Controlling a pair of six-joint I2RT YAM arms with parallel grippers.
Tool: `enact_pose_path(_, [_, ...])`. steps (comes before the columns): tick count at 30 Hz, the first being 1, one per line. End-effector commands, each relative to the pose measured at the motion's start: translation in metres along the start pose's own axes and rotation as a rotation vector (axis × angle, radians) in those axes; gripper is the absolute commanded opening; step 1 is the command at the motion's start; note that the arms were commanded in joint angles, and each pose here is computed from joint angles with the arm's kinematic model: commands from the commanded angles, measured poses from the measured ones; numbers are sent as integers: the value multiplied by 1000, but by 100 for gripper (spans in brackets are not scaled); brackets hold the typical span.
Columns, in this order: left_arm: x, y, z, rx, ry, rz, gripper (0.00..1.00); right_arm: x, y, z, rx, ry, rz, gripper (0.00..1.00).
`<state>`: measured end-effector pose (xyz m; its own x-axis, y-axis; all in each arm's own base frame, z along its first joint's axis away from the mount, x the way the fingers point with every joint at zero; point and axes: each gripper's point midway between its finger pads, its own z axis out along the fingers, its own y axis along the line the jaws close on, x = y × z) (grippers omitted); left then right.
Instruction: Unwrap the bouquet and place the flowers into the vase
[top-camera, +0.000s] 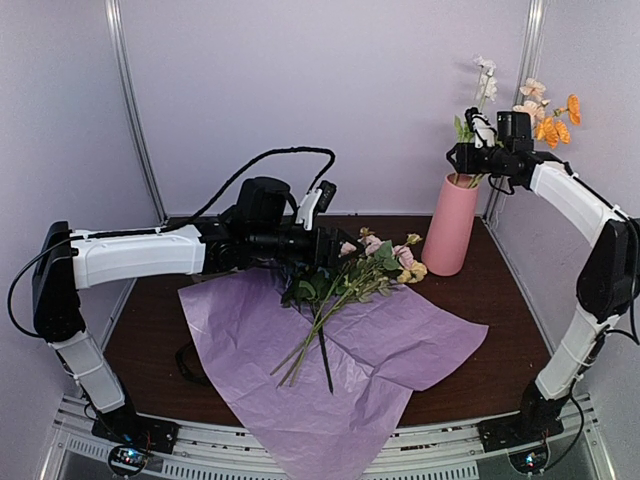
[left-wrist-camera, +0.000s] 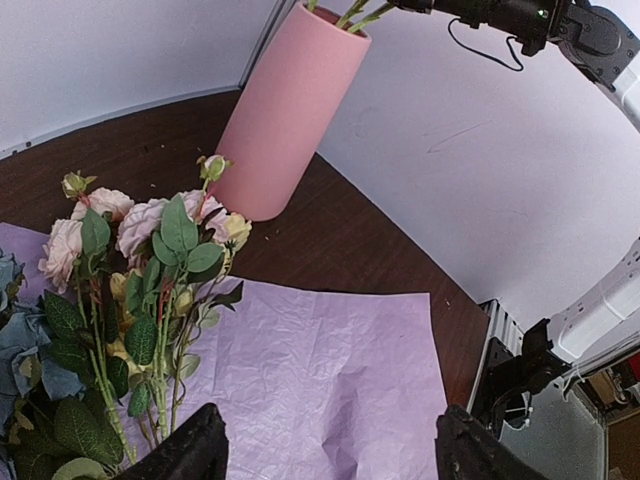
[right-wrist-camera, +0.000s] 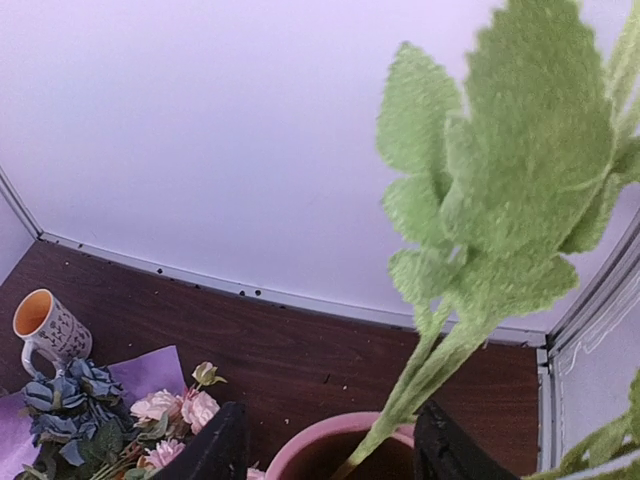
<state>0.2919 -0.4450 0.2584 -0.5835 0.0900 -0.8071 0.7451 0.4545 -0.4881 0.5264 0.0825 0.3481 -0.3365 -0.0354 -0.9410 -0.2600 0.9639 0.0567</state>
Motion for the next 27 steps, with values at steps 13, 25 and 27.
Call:
enact_pose_path(13, [46, 65, -22, -381, 268, 86, 83, 19, 30, -106, -69, 67, 78, 71])
enact_pose_path(25, [119, 94, -19, -448, 588, 60, 36, 81, 79, -132, -207, 100, 78, 63])
enact_pose_path(27, [134, 101, -15, -455, 629, 43, 30, 86, 88, -131, -245, 107, 71, 62])
